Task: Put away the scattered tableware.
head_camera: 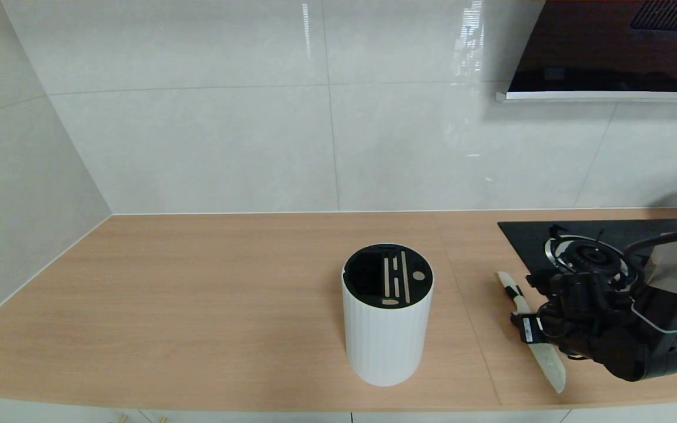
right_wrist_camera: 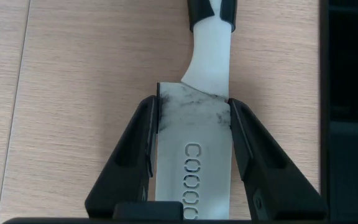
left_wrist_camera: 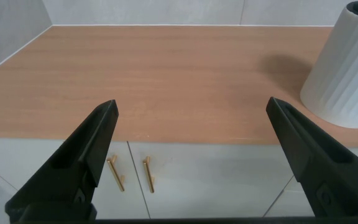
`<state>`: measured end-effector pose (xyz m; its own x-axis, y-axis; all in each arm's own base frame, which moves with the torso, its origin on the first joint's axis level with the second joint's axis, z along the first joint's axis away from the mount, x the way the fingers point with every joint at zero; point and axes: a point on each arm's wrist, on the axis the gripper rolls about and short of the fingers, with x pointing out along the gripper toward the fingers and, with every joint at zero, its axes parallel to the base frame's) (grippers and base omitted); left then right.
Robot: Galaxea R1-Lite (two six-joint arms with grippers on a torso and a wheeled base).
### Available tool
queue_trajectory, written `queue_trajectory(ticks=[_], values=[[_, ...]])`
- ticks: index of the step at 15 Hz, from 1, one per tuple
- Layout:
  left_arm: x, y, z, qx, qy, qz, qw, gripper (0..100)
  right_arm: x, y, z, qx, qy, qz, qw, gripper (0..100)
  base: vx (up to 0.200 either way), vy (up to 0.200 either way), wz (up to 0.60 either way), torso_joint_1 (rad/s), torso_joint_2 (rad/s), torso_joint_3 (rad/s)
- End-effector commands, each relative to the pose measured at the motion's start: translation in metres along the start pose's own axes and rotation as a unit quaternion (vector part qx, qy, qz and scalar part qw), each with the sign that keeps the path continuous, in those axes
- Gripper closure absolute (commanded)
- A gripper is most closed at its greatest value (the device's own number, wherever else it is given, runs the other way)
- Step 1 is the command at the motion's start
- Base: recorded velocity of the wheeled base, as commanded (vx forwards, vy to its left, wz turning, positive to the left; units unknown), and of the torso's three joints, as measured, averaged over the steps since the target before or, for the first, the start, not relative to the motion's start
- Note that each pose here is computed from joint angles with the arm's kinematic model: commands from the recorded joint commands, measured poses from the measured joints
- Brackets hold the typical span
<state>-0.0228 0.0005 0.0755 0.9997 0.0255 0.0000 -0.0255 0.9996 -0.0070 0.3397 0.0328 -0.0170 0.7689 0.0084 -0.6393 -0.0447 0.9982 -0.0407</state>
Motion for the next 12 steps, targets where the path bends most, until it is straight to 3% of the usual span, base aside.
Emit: queue_trajectory(ticks=[1, 5, 7, 8, 9, 10, 12], values=[[0.000, 0.000, 0.000, 0.000, 0.000, 0.000, 1.0000, 0, -0.001, 0.000, 0.000, 0.000, 0.001, 0.000, 1.000, 100, 0.000, 0.000, 0.00, 0.000, 0.00, 0.000], [0.000, 0.000, 0.000, 0.000, 0.000, 0.000, 1.0000, 0, -0.021, -0.001, 0.013, 0.002, -0.035, 0.000, 0.999, 100, 0.000, 0.000, 0.00, 0.000, 0.00, 0.000], [0.000, 0.000, 0.000, 0.001, 0.000, 0.000, 1.0000, 0, -0.041, -0.002, 0.029, 0.003, -0.069, 0.000, 0.998, 100, 0.000, 0.000, 0.00, 0.000, 0.00, 0.000], [-0.001, 0.000, 0.007, -0.003, -0.016, 0.002, 0.9999, 0, -0.067, -0.003, 0.046, 0.006, -0.110, 0.002, 0.994, 100, 0.000, 0.000, 0.00, 0.000, 0.00, 0.000], [-0.008, 0.000, 0.028, -0.020, -0.054, -0.008, 0.9983, 0, -0.084, -0.004, 0.057, 0.008, -0.139, 0.002, 0.990, 100, 0.000, 0.000, 0.00, 0.000, 0.00, 0.000], [-0.015, -0.001, 0.047, -0.035, -0.065, -0.033, 0.9967, 0, -0.100, -0.004, 0.069, 0.009, -0.170, 0.004, 0.985, 100, 0.000, 0.000, 0.00, 0.000, 0.00, 0.000], [-0.020, -0.003, 0.083, -0.032, -0.044, -0.099, 0.9936, 0, -0.125, 0.005, 0.092, 0.003, -0.225, 0.020, 0.974, 100, 0.000, 0.000, 0.00, 0.000, 0.00, 0.000]])
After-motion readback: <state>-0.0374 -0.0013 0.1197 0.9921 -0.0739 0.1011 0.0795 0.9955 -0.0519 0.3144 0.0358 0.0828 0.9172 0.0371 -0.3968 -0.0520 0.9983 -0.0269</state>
